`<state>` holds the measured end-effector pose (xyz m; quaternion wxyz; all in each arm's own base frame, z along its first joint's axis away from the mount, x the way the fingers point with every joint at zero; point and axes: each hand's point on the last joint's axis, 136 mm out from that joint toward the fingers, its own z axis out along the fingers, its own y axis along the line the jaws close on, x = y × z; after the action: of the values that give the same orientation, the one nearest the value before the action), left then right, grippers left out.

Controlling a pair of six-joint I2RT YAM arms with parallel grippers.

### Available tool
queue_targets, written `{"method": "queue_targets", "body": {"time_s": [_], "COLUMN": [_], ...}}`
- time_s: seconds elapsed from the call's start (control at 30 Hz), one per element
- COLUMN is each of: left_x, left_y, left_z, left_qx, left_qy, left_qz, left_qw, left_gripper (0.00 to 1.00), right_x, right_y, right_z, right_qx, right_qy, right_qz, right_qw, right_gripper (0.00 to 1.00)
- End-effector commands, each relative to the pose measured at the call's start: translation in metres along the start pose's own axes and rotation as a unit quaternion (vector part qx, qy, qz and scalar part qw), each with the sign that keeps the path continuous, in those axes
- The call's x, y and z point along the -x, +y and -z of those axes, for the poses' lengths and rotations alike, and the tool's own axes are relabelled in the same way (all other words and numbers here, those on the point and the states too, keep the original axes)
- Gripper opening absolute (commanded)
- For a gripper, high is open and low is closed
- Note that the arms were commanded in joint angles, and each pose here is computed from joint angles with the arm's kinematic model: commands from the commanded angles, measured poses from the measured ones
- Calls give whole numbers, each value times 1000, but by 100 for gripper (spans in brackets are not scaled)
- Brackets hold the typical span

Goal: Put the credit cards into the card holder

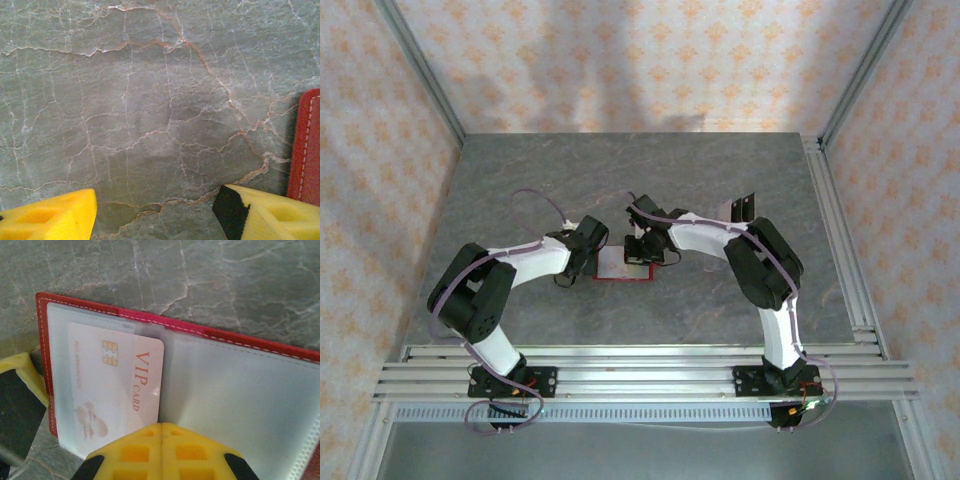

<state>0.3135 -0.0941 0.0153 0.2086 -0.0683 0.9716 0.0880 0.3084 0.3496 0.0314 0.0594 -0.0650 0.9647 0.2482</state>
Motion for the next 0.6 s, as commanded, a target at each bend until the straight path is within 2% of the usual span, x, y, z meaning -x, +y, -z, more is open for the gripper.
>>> {"method": "queue_targets", "body": {"time_s": [0.0, 0.37, 0.57], "left_x": [-13, -17, -19], "left_y": [-25, -29, -31], "left_z": [-10, -10, -11], "left_qx": [-40, -44, -46], "left_qy": [17, 19, 19], "left_qz": [-11, -12, -10], "left_qw": [999, 999, 999], "left_gripper": [69, 69, 69], "right_x": [-3, 1, 9], "right_y": [5, 32, 26], "right_z": [-6, -13, 13], "right_qx": [-9, 20, -3], "right_qy": [12, 17, -19], "right_qz": [11, 19, 27], "right_qw": [1000, 999, 999], "right_gripper": [4, 4, 5]}}
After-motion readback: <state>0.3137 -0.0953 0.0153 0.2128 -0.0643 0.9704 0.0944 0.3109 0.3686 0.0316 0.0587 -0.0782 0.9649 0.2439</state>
